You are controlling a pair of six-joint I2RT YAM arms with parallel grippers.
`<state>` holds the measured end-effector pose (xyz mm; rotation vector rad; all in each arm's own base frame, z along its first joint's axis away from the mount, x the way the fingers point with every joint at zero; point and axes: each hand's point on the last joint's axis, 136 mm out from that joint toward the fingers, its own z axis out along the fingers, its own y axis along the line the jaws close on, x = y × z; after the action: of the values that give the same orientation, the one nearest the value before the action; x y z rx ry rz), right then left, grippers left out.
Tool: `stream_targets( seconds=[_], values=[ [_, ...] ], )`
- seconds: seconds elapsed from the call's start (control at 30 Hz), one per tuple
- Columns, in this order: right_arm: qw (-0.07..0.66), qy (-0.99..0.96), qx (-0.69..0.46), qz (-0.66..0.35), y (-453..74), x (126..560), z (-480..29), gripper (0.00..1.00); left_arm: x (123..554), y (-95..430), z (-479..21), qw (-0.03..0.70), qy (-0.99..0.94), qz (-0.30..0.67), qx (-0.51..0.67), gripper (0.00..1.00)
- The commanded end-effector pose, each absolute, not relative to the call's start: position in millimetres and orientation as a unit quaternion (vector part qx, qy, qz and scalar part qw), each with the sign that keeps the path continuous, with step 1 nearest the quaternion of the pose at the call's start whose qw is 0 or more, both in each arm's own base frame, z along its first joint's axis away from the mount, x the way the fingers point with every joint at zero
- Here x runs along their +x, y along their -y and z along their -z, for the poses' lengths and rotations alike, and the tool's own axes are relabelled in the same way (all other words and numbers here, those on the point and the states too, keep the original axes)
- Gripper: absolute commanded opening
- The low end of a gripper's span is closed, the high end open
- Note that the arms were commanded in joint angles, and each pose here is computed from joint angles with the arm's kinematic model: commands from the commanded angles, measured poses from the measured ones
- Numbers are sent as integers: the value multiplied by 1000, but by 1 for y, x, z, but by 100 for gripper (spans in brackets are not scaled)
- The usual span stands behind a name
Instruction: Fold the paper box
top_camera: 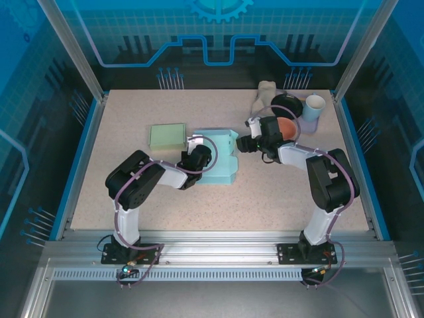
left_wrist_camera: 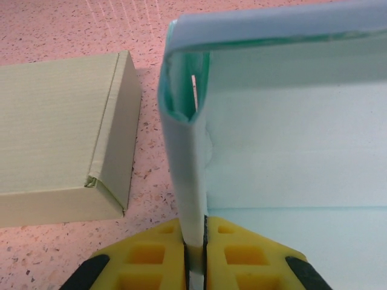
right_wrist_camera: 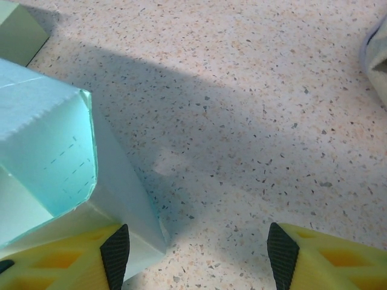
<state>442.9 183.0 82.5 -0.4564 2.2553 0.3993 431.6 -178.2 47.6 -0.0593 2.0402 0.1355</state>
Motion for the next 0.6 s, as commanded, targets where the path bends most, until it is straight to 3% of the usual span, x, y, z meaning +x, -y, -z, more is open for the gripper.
stream_targets(
  seconds=[0.0,0.3,0.57],
  values=[
    [397,-865,-241,-189,-218,435,-95,65,428,186,-35,503,-862,-59,5,13],
    [386,-850,-286,-216,-239,424,-91,66,428,186,-34,502,-863,-60,5,13],
    [390,-874,-237,-166,-211,435,-78,67,429,187,-34,500,-864,-61,6,13]
  ],
)
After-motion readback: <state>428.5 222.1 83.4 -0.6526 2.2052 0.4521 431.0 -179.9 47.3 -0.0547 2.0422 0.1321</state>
